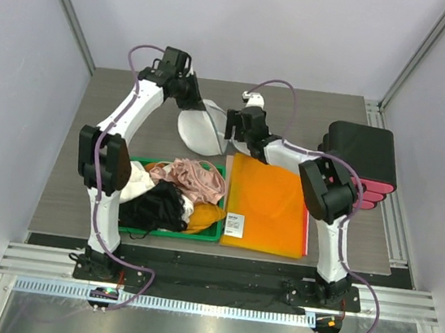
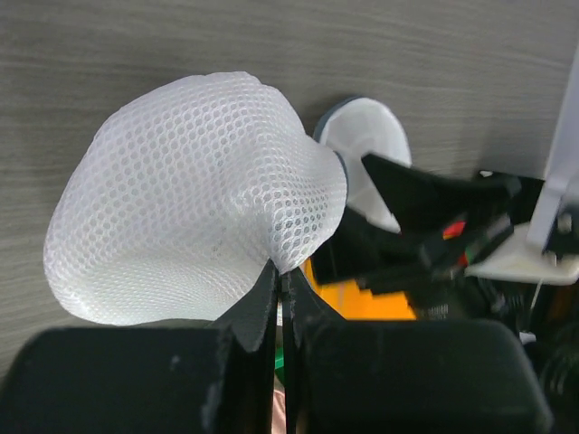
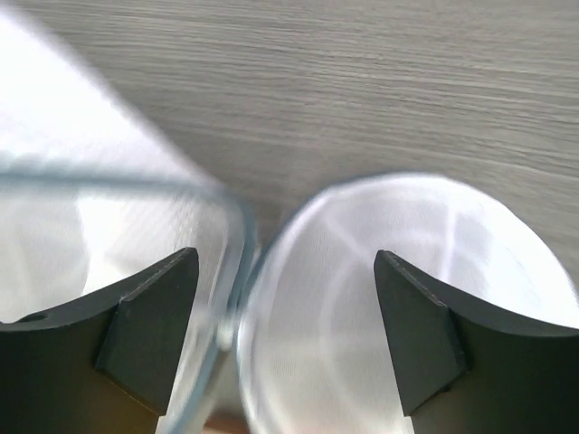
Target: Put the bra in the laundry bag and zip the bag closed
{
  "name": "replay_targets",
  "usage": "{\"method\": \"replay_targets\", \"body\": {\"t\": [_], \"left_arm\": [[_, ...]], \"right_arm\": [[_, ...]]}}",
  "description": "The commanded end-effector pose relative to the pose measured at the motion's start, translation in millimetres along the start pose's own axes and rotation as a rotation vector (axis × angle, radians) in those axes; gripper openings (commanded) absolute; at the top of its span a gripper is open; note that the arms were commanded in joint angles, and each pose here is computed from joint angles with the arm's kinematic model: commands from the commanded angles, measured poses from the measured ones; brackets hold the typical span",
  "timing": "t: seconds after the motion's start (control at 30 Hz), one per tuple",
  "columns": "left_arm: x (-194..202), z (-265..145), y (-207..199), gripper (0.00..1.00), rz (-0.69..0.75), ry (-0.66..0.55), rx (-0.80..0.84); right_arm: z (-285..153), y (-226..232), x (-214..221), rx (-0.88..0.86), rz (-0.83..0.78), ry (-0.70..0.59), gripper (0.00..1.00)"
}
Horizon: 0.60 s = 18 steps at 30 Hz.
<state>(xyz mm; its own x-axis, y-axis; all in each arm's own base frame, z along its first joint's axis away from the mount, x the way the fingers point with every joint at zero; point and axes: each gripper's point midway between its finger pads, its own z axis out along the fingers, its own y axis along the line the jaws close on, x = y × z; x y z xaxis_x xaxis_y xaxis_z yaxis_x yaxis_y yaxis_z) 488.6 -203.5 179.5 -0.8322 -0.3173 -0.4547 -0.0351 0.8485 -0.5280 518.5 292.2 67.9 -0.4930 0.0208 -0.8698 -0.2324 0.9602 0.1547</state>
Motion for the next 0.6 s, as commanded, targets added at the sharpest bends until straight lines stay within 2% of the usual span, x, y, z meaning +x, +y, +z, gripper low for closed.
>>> {"method": "replay_targets", "body": {"t": [0.0, 0.03, 0.2, 0.23, 0.33, 0.47, 0.53, 0.57], "left_arm": [[-23.0, -8.0, -14.5, 0.0, -0.003, -0.046, 0.054], [-26.7, -8.7, -13.4, 0.0, -0.011, -0.051, 0.058], [-48.4, -16.8, -21.4, 0.0, -0.045, -0.1, 0.098], [-51.7, -17.3, -22.7, 0.0, -0.05, -0.11, 0.108], [-53.2, -16.4, -27.3, 0.0, -0.065, -0.105, 0.143], [-43.4, -8.5, -31.6, 0.0, -0.085, -0.06, 0.188], [-37.0, -2.1, -26.7, 0.0, -0.092, -0.038, 0.187], [-35.9, -0.2, -24.4, 0.0, -0.09, -0.037, 0.18]], "right_arm": [[-55.4, 10.4, -63.1, -0.001, -0.04, -0.156, 0.84], [-64.0, 10.8, -69.9, -0.009, -0.031, -0.175, 0.84], [-72.2, 11.7, -30.4, -0.074, 0.03, -0.133, 0.82], [-70.7, 12.4, -23.9, -0.082, 0.042, -0.126, 0.77], [-54.1, 16.8, -9.4, -0.102, 0.064, -0.094, 0.71], [-22.1, 23.2, -10.2, -0.115, 0.089, -0.068, 0.69], [-4.8, 15.5, 3.8, -0.099, 0.101, -0.031, 0.68], [1.7, 10.6, -9.9, -0.09, 0.114, -0.048, 0.68]]}}
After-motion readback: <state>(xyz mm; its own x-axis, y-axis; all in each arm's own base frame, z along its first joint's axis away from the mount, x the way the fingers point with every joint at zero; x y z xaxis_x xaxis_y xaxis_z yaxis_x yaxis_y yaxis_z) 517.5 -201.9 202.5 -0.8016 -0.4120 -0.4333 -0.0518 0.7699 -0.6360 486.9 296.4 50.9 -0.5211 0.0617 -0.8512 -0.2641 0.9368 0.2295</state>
